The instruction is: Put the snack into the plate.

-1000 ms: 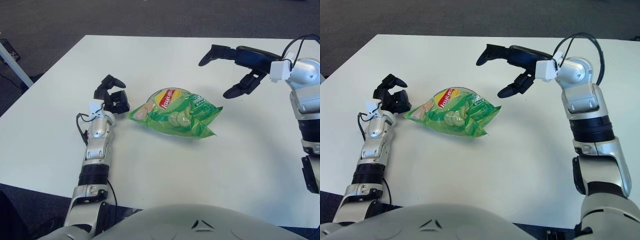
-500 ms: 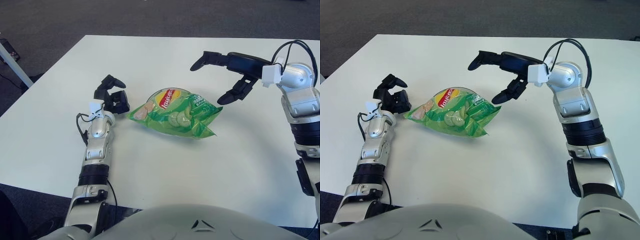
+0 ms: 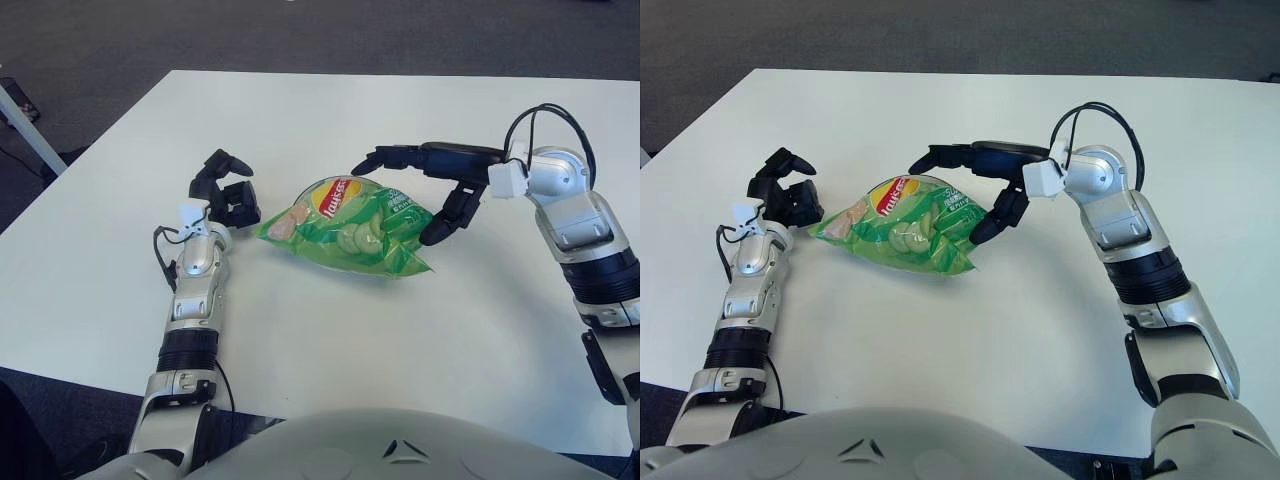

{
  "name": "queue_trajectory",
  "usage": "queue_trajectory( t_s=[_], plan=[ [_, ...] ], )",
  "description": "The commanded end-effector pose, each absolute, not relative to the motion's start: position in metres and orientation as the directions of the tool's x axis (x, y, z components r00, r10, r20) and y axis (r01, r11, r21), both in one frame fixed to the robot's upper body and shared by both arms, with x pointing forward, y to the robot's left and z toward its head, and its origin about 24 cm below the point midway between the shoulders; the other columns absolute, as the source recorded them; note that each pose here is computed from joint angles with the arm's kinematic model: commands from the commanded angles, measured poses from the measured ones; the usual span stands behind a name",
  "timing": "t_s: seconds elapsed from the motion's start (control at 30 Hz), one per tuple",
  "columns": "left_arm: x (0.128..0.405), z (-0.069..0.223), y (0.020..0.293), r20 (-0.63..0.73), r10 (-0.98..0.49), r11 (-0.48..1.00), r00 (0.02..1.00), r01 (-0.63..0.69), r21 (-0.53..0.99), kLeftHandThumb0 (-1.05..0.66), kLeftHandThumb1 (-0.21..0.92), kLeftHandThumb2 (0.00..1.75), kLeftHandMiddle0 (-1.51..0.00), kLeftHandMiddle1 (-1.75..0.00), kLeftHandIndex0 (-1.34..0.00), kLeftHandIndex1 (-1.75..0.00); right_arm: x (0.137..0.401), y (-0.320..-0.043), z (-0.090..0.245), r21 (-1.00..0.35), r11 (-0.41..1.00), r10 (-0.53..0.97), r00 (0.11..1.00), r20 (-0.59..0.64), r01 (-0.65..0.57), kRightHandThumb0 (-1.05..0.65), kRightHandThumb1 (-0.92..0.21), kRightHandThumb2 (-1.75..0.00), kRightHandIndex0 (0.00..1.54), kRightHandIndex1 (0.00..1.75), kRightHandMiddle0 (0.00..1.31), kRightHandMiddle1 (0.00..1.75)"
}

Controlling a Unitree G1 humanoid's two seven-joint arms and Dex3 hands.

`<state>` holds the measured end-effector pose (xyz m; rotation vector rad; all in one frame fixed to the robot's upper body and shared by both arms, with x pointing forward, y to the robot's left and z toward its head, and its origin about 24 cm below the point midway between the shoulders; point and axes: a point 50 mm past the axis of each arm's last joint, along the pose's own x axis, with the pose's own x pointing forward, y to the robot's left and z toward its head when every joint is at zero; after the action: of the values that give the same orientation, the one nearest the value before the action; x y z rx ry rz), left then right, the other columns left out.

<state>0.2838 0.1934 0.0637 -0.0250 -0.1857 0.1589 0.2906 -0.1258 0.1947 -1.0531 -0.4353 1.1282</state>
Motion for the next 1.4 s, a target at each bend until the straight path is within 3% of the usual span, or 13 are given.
queue_trajectory(
  t_s=[0.0, 0.43, 0.6, 0.77, 0.8, 0.83, 0.87, 0.93, 1.0, 1.13, 1.17, 1.27, 1.37],
  plan=[
    [0.255, 0.012, 0.187, -0.012, 0.189, 0.979, 0.982, -0.189, -0.078, -0.49, 0.29, 1.35, -1.34, -1.75, -0.64, -1.75, 0.291, -0.125, 0.186, -0.846, 0.013, 0.887, 0.397, -0.237, -0.533, -0.93, -0.58, -0.57, 0.00, 0.00, 0.00, 0.34],
    [0.255, 0.012, 0.187, -0.002, 0.189, 0.978, 0.982, -0.189, -0.087, -0.49, 0.29, 1.35, -1.34, -1.75, -0.64, -1.75, 0.291, -0.117, 0.173, -0.813, -0.046, 0.896, 0.335, -0.291, -0.581, -0.96, -0.68, -0.49, 0.00, 0.00, 0.00, 0.24],
    [0.255, 0.012, 0.188, -0.005, 0.194, 0.978, 0.981, -0.194, -0.082, -0.49, 0.29, 1.36, -1.34, -1.75, -0.64, -1.75, 0.288, -0.118, 0.166, -0.820, -0.065, 0.882, 0.352, -0.314, -0.569, -0.96, -0.71, -0.46, 0.02, 0.03, 0.00, 0.33],
    [0.255, 0.012, 0.188, -0.013, 0.210, 0.975, 0.978, -0.210, -0.070, -0.49, 0.29, 1.35, -1.34, -1.75, -0.64, -1.75, 0.284, -0.124, 0.157, -0.838, -0.010, 0.852, 0.434, -0.293, -0.546, -0.85, -0.65, -0.51, 0.00, 0.46, 0.00, 0.94],
    [0.255, 0.012, 0.188, -0.014, 0.212, 0.975, 0.977, -0.213, -0.067, -0.49, 0.29, 1.35, -1.34, -1.75, -0.64, -1.75, 0.285, -0.124, 0.157, -0.843, 0.010, 0.846, 0.455, -0.279, -0.537, -0.80, -0.58, -0.59, 0.00, 0.76, 0.03, 1.14],
    [0.255, 0.013, 0.188, -0.013, 0.213, 0.975, 0.977, -0.214, -0.064, -0.49, 0.29, 1.35, -1.34, -1.75, -0.64, -1.75, 0.285, -0.123, 0.157, -0.852, 0.038, 0.835, 0.485, -0.261, -0.523, -0.78, -0.54, -0.63, 0.00, 0.87, 0.03, 1.21],
    [0.255, 0.013, 0.188, -0.012, 0.214, 0.975, 0.977, -0.214, -0.062, -0.49, 0.29, 1.35, -1.34, -1.75, -0.64, -1.75, 0.285, -0.123, 0.157, -0.857, 0.056, 0.826, 0.506, -0.248, -0.512, -0.72, -0.47, -0.73, 0.00, 1.19, 0.07, 1.39],
    [0.255, 0.013, 0.188, -0.009, 0.214, 0.975, 0.977, -0.214, -0.061, -0.49, 0.29, 1.35, -1.34, -1.75, -0.64, -1.75, 0.284, -0.123, 0.158, -0.867, 0.093, 0.808, 0.546, -0.222, -0.490, -0.64, -0.39, -0.84, 0.01, 1.52, 0.13, 1.59],
    [0.255, 0.013, 0.188, -0.008, 0.214, 0.975, 0.977, -0.214, -0.060, -0.49, 0.29, 1.35, -1.34, -1.75, -0.63, -1.75, 0.283, -0.122, 0.162, -0.866, 0.149, 0.794, 0.580, -0.183, -0.477, -0.59, -0.36, -0.89, 0.04, 1.63, 0.19, 1.67],
    [0.255, 0.012, 0.188, -0.007, 0.212, 0.975, 0.977, -0.212, -0.062, -0.49, 0.29, 1.35, -1.34, -1.75, -0.63, -1.75, 0.282, -0.119, 0.165, -0.843, 0.261, 0.776, 0.622, -0.107, -0.471, -0.49, -0.38, -1.10, 0.39, 1.72, 0.48, 1.69],
    [0.255, 0.012, 0.188, -0.007, 0.212, 0.975, 0.977, -0.212, -0.063, -0.49, 0.29, 1.35, -1.34, -1.75, -0.63, -1.75, 0.281, -0.119, 0.165, -0.838, 0.282, 0.771, 0.630, -0.092, -0.468, -0.31, -0.28, -1.26, 0.50, 1.73, 0.52, 1.69],
    [0.255, 0.012, 0.188, -0.007, 0.209, 0.976, 0.978, -0.209, -0.064, -0.49, 0.29, 1.35, -1.34, -1.75, -0.63, -1.75, 0.280, -0.118, 0.166, -0.824, 0.337, 0.756, 0.652, -0.051, -0.455, -0.11, -0.15, -1.46, 0.69, 1.69, 0.56, 1.72],
    [0.255, 0.012, 0.188, -0.006, 0.208, 0.976, 0.978, -0.208, -0.065, -0.49, 0.29, 1.35, -1.34, -1.75, -0.63, -1.75, 0.278, -0.118, 0.168, -0.803, 0.385, 0.748, 0.663, -0.017, -0.455, -0.04, -0.09, -1.53, 0.79, 1.64, 0.57, 1.74]
  ],
)
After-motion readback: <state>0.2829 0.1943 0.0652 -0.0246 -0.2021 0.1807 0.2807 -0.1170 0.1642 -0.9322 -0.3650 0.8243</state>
